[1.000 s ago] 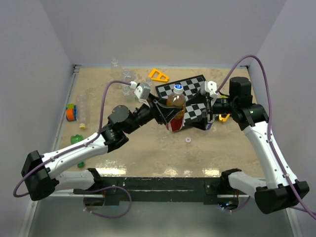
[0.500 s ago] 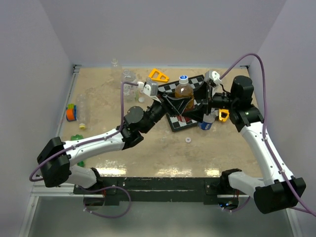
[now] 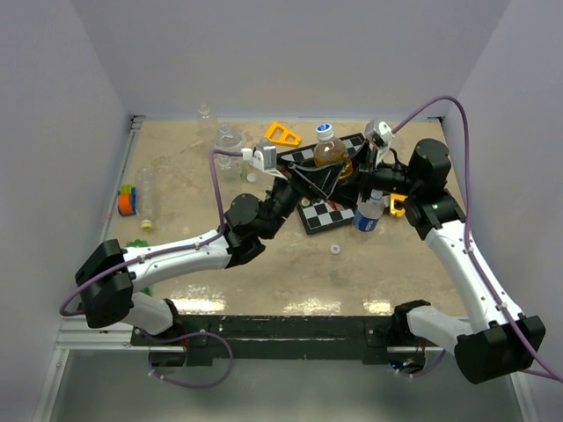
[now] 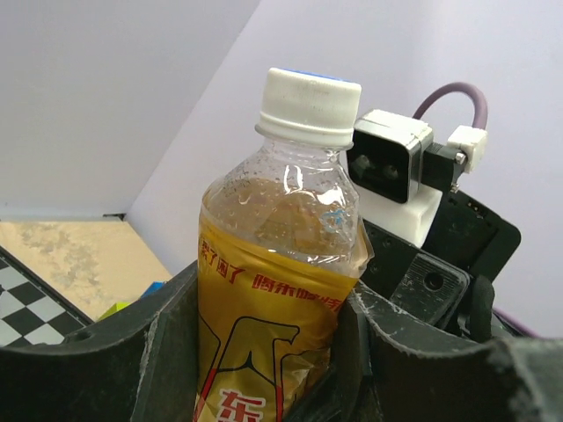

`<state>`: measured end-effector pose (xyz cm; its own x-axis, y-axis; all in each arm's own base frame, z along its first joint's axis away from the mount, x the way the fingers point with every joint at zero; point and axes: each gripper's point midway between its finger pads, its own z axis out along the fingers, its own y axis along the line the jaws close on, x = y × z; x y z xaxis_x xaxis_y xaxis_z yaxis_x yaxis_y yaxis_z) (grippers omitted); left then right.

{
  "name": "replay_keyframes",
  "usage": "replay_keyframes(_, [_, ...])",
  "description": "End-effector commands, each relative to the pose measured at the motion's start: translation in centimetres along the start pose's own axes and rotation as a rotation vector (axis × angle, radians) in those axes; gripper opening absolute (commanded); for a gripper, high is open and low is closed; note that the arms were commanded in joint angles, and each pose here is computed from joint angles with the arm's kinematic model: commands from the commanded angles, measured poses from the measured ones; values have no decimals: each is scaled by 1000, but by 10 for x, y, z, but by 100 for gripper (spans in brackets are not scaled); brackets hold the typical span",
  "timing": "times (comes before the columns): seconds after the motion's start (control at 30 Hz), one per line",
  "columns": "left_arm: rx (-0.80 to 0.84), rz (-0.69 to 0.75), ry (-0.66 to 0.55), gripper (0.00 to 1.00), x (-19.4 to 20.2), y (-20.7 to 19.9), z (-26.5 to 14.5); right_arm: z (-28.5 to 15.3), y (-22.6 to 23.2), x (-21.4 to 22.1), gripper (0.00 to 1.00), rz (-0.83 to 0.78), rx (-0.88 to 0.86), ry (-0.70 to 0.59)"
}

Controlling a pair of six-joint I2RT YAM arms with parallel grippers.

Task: Unscrew the bottle caps
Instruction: Pick up the plastic bottle from the corner of the board.

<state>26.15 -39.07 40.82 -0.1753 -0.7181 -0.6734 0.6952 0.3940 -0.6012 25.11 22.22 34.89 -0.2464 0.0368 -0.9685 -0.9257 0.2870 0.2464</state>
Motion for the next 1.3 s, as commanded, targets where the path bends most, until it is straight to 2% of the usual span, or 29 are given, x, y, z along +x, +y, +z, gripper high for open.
replay_keyframes(0.0, [57,-73,-99,25,-31,-26,8,-3,9,-17,46,-49,4,-56])
replay_keyframes(0.1, [50,-67,-87,31,-31,-25,6,-5,11,-19,33,-65,4,-61])
replay_keyframes(0.2, [47,-56,-75,49,-37,-27,0,-8,13,-20,22,-89,12,-68])
replay_keyframes(0.3, [70,-10,-71,89,-50,-31,-12,-13,17,-19,15,-128,2,-69])
replay_keyframes(0.37, [79,19,-52,100,-58,-32,-21,-15,20,-18,11,-152,-15,-64])
replay_keyframes(0.57, [65,130,44,100,-77,-26,-59,-20,13,-7,8,-267,0,-12])
replay_keyframes(0.7, [42,215,178,100,-77,-18,-93,-25,7,5,7,-358,19,47])
replay_keyframes(0.9, [54,302,349,100,-77,-14,-147,-39,-2,31,6,-530,42,202])
replay_keyframes(1.1, [131,364,394,100,-84,-18,-186,-52,2,50,6,-609,38,274])
replay_keyframes(1.27, [300,465,501,98,-55,-28,-193,-55,1,70,7,-611,1,334])
